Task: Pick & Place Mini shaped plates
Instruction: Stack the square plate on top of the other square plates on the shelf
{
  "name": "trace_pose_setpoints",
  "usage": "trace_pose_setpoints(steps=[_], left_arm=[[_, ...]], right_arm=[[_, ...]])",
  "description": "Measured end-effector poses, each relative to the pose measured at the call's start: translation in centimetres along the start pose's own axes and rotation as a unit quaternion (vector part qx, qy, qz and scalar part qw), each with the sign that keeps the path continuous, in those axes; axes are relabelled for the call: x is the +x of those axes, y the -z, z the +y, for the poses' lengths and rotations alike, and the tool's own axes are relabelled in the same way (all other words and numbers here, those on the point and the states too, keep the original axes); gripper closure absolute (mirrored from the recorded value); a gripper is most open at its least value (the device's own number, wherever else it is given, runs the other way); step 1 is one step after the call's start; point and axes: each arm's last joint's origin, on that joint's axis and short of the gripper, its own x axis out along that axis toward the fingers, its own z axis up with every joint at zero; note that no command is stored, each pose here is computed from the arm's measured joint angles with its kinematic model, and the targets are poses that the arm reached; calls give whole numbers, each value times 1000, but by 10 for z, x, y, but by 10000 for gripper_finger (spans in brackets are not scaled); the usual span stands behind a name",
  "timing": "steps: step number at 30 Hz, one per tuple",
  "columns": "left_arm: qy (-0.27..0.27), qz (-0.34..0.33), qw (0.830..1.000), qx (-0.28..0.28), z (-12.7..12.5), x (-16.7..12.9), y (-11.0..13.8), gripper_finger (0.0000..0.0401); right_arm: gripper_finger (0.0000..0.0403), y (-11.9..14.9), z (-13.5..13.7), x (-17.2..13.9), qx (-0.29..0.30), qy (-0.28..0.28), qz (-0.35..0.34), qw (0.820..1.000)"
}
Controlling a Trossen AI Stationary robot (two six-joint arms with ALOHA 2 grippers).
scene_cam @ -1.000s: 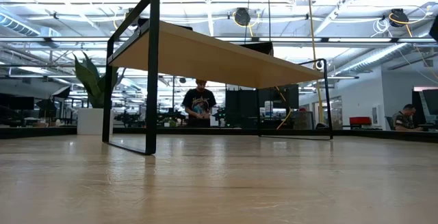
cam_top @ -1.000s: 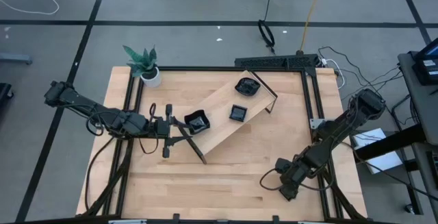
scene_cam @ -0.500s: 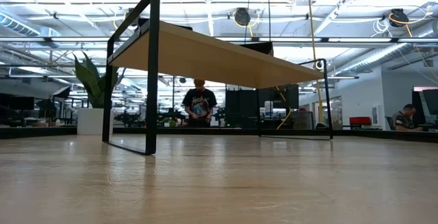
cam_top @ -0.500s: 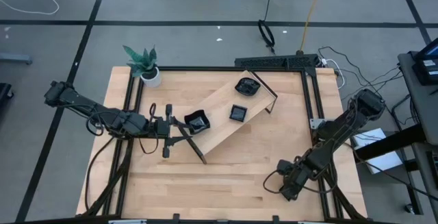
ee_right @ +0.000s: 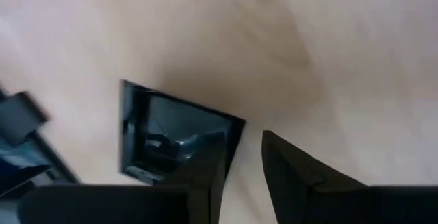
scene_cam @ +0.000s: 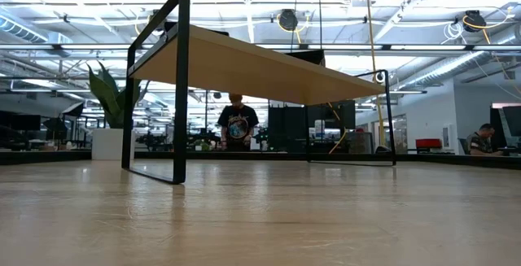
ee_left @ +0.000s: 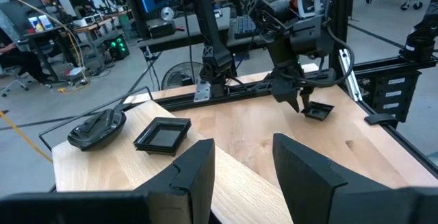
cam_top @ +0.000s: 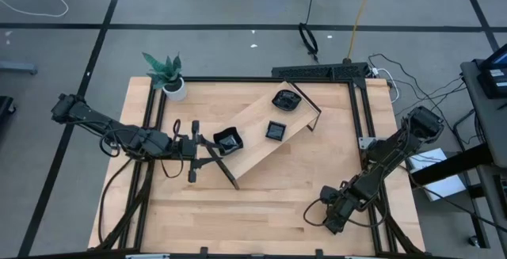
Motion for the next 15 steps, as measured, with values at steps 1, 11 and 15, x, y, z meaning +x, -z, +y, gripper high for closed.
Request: trace_pose_setpoints(steps=[1, 11, 15], left_arm=[[0, 0, 1000, 0, 0, 0, 0, 249], [0, 0, 1000, 0, 0, 0, 0, 249], [0, 0, 1000, 0, 0, 0, 0, 249]], right_arm=[[319, 0, -1, 0, 1, 7, 1, 1000], [372, 1, -5, 0, 4, 27, 5, 1000], [398, 1, -4, -1, -15, 22, 5, 1000]])
